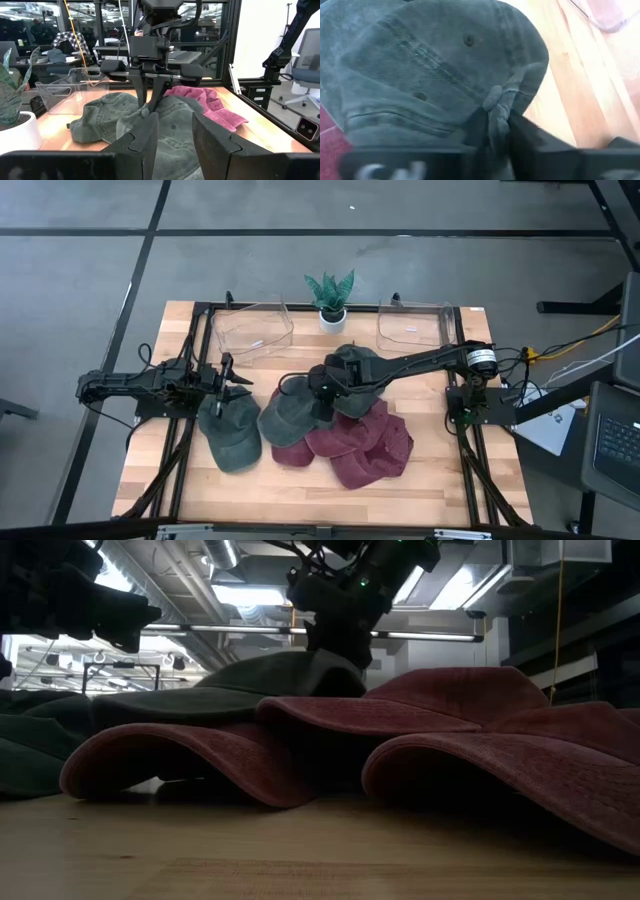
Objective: Pick & Place hat
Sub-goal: Put the middle black cap into the left transparent bin
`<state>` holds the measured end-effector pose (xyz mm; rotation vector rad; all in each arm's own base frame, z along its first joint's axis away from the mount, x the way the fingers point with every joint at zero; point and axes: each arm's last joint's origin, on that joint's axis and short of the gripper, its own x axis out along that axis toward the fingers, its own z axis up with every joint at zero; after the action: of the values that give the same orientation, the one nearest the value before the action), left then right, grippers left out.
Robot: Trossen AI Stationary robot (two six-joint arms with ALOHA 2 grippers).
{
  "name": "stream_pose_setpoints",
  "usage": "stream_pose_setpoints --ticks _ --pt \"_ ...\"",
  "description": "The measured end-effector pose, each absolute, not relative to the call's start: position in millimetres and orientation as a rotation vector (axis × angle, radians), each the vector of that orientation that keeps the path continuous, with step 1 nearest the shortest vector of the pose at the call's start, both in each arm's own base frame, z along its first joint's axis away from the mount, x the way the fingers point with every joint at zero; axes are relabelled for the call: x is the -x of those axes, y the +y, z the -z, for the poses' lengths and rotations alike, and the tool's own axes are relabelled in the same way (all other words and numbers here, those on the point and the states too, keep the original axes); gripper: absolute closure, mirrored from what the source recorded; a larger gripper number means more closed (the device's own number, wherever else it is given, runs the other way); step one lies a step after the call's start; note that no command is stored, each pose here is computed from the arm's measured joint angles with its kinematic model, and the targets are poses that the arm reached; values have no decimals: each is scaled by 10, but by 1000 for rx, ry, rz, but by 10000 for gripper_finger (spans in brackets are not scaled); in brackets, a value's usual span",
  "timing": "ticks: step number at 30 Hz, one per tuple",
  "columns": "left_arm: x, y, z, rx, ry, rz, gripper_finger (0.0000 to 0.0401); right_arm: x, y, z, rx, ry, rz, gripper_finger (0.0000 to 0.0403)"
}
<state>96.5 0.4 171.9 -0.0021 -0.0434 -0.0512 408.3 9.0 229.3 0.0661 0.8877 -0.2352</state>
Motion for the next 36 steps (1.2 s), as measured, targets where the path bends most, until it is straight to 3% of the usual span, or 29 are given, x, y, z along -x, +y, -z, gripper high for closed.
stream_pose_setpoints --ticks 2,7,14,29,36 --pt "-965 4 -1720 2 -44 51 285 -4086 89 -2295 -41 887 228 390" --pt "-965 4 -1720 2 -44 51 285 -4095 87 -2304 13 877 216 375" --pt "-965 4 -1720 2 -44 51 285 -4058 90 -2397 93 865 170 392" --pt "-965 4 -1720 2 -44 51 285 -3525 -78 -3346 24 647 -24 386" --pt "-965 4 -1719 2 -43 51 285 -3246 -264 -3705 -194 517 -301 395"
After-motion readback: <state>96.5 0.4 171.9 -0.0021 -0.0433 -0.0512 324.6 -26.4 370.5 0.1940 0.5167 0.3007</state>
